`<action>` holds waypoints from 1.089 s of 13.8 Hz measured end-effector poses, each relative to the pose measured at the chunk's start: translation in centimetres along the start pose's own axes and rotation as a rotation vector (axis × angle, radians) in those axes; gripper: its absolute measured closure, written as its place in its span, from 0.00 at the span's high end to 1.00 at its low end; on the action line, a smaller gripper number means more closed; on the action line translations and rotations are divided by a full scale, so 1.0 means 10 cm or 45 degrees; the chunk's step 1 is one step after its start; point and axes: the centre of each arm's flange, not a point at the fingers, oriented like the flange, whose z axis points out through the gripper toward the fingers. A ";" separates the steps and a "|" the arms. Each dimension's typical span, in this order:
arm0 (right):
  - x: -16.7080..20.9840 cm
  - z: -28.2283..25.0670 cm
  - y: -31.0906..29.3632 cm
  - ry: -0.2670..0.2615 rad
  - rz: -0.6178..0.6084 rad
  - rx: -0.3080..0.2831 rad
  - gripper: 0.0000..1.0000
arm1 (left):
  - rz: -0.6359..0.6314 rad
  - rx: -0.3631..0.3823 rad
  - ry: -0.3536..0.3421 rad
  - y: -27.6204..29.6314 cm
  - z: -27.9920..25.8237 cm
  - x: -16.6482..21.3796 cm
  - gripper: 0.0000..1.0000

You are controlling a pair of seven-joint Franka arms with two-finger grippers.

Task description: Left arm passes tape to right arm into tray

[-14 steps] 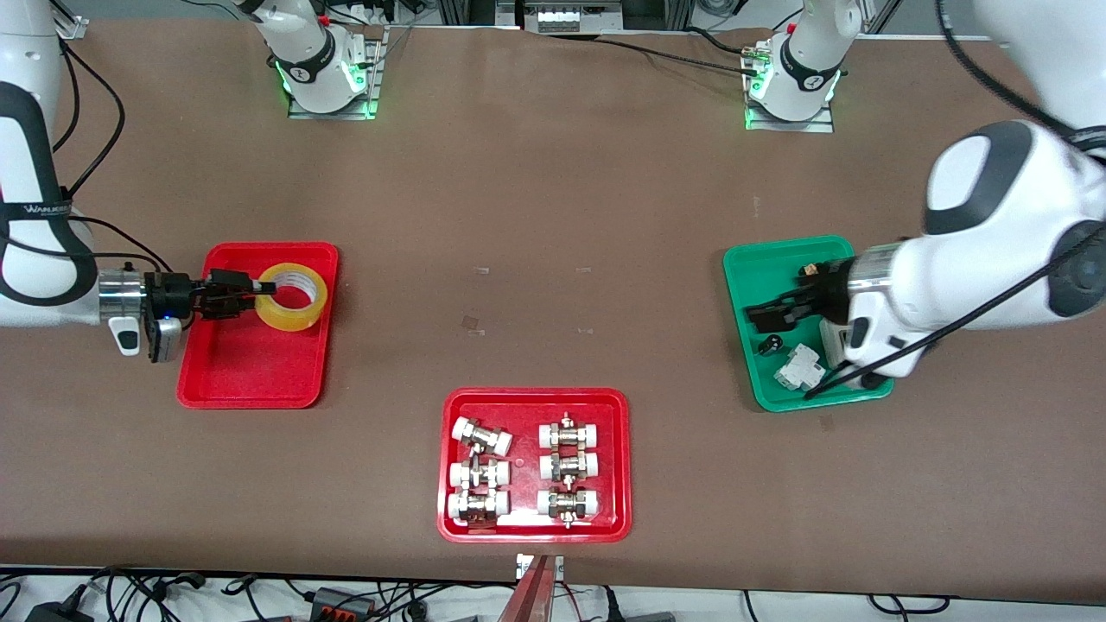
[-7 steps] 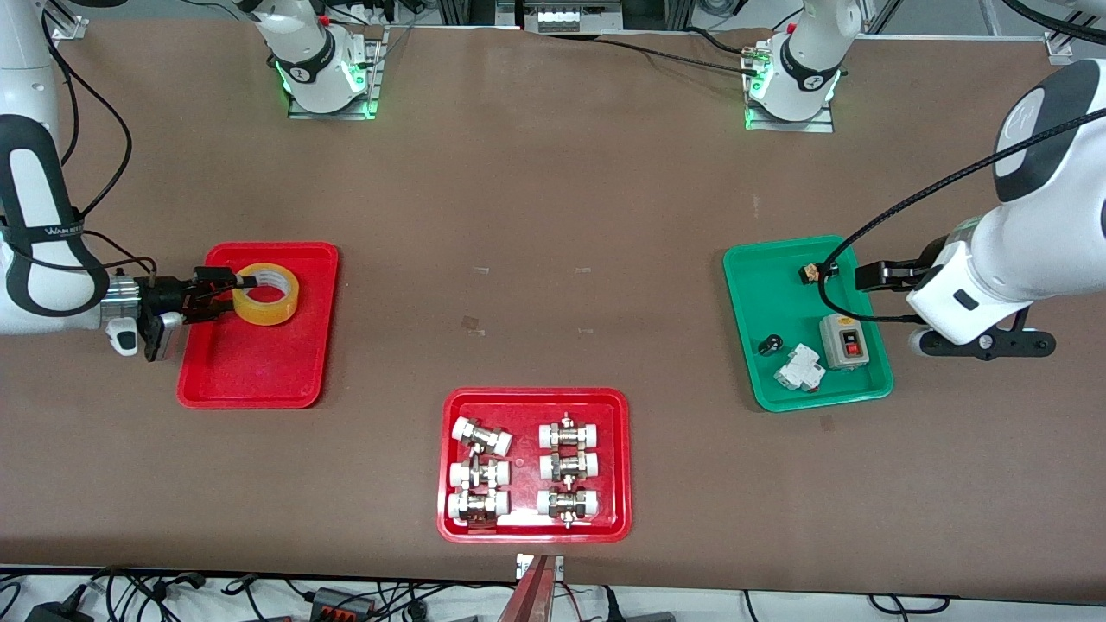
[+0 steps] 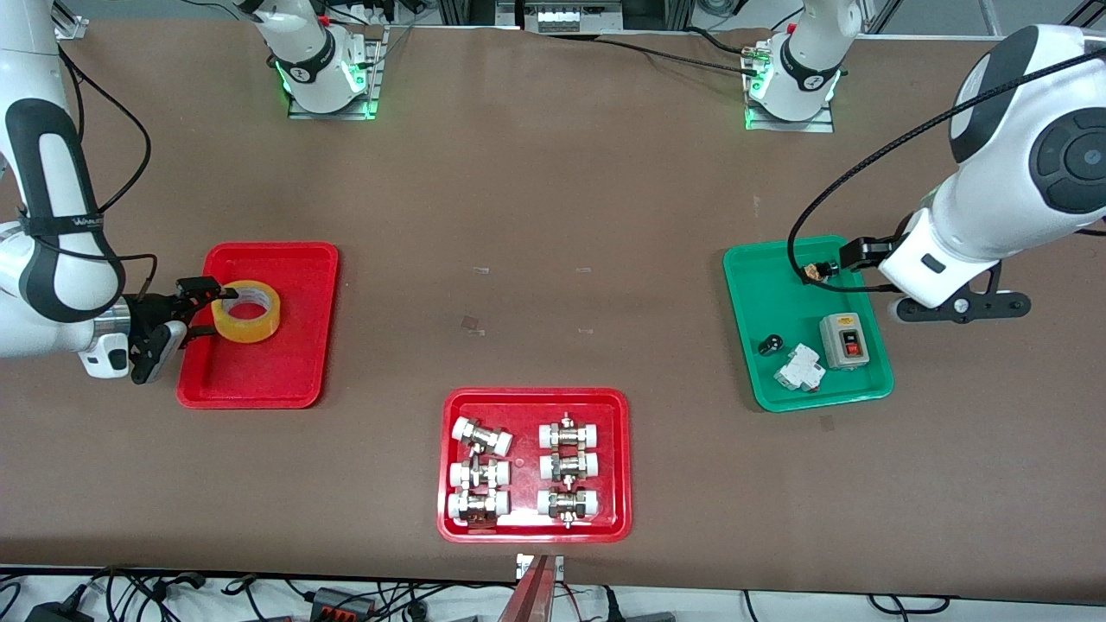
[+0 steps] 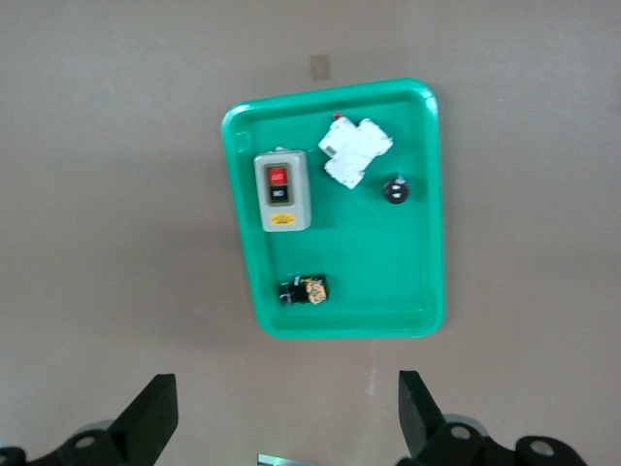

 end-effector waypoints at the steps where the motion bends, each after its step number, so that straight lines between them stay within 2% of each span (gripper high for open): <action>1: 0.07 -0.04 -0.04 -0.006 -0.019 -0.023 1.00 | -0.017 0.000 0.007 -0.08 0.02 0.00 1.00; 5: 0.55 -0.54 -0.43 0.002 -0.110 -0.171 1.00 | -0.068 0.008 0.056 -0.29 -0.05 0.02 1.00; 6: 0.64 -0.72 -0.59 0.016 -0.079 -0.214 1.00 | -0.032 -0.035 0.055 -0.39 -0.07 0.02 1.00; 8: 0.75 -1.09 -0.94 0.039 0.021 -0.287 1.00 | 0.058 -0.134 0.077 -0.65 -0.10 0.03 1.00; 9: 0.78 -1.25 -1.13 0.033 0.077 -0.319 1.00 | 0.072 -0.149 0.084 -0.78 -0.08 0.03 1.00; 11: 0.88 -1.51 -1.59 0.007 0.239 -0.379 1.00 | 0.097 -0.136 0.109 -0.79 -0.08 -0.01 1.00; 13: 0.96 -1.71 -2.09 -0.012 0.414 -0.443 1.00 | 0.137 -0.130 0.132 -0.58 -0.15 -0.15 1.00; 15: 0.94 -1.95 -2.54 0.008 0.582 -0.496 1.00 | 0.147 -0.135 0.168 -0.49 -0.19 -0.22 1.00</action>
